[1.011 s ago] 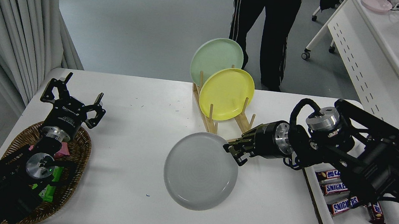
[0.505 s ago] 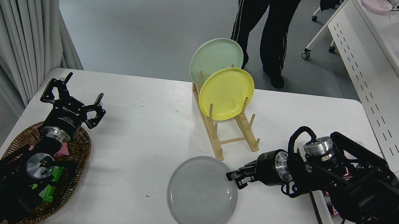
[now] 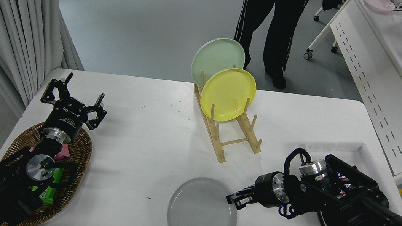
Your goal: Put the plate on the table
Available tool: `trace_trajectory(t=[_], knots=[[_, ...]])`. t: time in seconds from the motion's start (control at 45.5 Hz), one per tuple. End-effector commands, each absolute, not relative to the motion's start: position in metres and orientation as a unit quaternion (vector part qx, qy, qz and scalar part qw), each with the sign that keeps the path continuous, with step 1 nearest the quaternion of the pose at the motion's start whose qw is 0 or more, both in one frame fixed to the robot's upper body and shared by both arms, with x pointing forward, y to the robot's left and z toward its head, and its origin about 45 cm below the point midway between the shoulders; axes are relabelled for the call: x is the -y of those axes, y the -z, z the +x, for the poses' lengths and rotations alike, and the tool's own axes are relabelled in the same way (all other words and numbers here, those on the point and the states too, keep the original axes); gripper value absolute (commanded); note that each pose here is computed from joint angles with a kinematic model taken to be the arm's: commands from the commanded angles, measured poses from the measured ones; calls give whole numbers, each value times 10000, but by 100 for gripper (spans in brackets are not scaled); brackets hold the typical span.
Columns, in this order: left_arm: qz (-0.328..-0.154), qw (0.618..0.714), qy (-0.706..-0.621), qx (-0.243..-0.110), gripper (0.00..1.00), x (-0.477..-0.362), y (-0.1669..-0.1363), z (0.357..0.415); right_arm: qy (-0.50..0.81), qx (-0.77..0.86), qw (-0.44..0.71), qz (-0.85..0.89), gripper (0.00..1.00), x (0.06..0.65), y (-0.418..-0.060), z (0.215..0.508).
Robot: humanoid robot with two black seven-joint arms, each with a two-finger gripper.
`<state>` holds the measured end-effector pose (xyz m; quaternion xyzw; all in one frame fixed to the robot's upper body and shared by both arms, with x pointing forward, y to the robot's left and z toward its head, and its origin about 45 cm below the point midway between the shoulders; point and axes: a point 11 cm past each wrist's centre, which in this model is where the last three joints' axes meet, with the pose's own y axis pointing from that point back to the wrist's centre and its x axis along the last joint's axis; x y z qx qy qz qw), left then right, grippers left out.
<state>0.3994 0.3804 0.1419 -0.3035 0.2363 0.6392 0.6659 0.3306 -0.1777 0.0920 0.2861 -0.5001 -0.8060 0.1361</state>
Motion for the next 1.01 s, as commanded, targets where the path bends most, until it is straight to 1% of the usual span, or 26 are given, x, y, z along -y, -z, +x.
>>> trace_trajectory(t=[0.0,0.989], knots=[[-3035,6659,-6392,-2364,100,-3804,-1419,3994,8092,4984,1301,2826,0,1776,-916,3317],[-3035,6659,-6392,-2364,100,-3804,-1419,3994,8127,4968,1155,2817,0,1787,-900,3415]])
